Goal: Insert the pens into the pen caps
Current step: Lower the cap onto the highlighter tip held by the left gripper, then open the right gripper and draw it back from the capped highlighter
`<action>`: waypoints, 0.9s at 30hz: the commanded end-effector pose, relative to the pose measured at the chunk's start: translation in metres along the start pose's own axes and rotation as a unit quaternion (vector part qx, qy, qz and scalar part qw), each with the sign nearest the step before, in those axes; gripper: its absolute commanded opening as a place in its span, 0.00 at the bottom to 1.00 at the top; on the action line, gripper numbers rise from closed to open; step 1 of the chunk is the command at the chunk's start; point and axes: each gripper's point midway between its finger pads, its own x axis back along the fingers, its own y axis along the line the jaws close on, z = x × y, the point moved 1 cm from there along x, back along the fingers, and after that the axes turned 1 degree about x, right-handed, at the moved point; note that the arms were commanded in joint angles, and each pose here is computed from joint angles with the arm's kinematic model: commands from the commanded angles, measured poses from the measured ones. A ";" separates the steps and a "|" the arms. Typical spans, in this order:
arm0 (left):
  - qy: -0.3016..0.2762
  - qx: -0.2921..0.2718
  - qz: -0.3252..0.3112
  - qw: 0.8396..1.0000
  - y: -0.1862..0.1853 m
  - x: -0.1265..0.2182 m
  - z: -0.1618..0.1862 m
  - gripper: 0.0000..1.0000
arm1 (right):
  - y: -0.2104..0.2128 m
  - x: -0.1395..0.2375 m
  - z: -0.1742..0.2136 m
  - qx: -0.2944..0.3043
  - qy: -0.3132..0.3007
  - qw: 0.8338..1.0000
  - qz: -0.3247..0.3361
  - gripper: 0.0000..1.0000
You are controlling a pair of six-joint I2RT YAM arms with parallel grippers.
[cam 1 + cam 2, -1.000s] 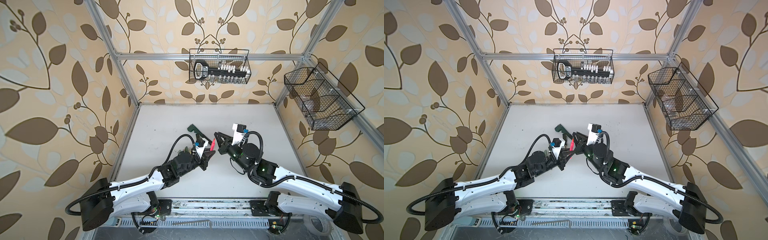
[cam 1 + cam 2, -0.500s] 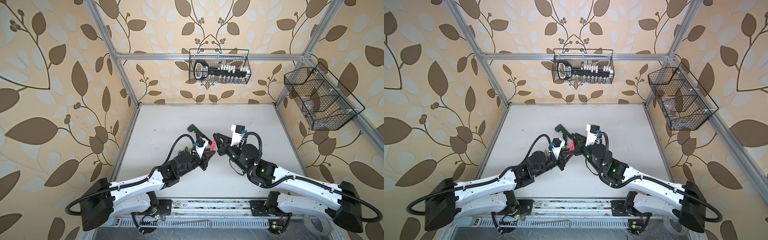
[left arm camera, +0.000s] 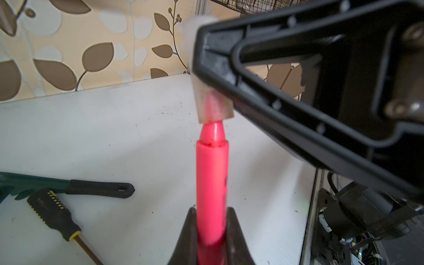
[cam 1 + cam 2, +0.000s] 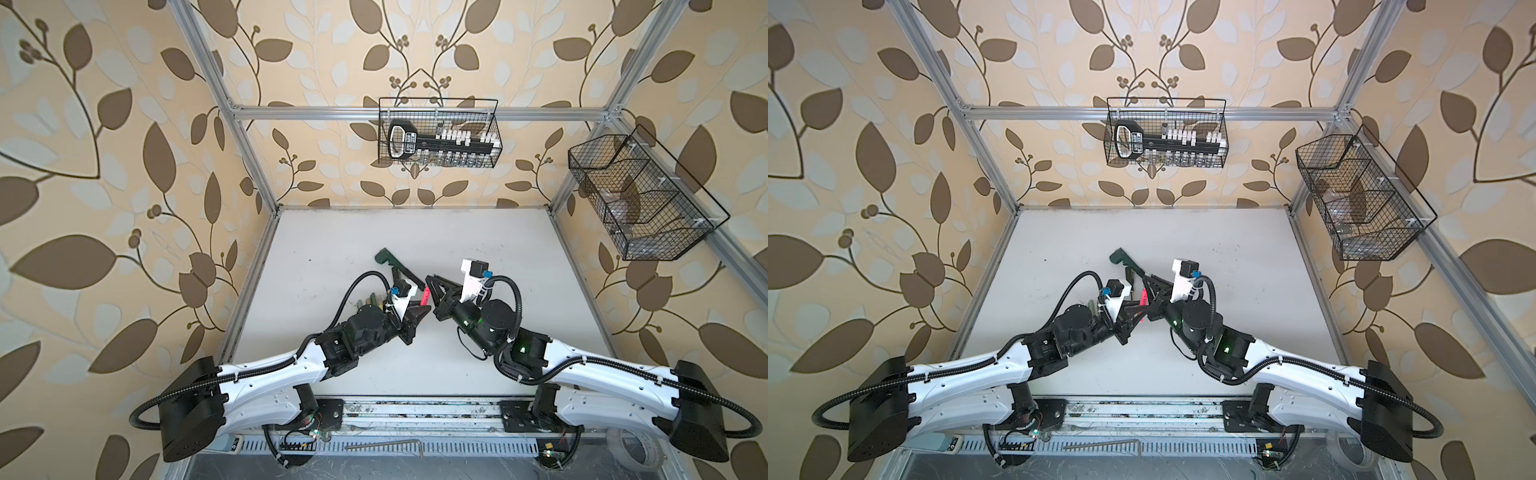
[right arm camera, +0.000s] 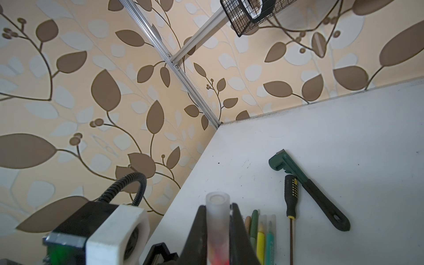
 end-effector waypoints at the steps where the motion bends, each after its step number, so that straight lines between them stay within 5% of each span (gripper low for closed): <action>1: -0.064 0.014 0.004 0.998 -0.004 0.007 -0.035 0.00 | -0.006 0.007 0.014 0.004 0.009 1.000 0.001 0.00; 16: -0.068 0.025 0.048 0.996 -0.016 0.009 -0.037 0.00 | 0.008 0.024 0.038 0.041 0.026 0.998 -0.049 0.00; 27: -0.062 0.020 0.054 0.996 -0.017 0.007 -0.035 0.00 | -0.004 0.036 0.022 0.063 0.024 0.997 -0.047 0.00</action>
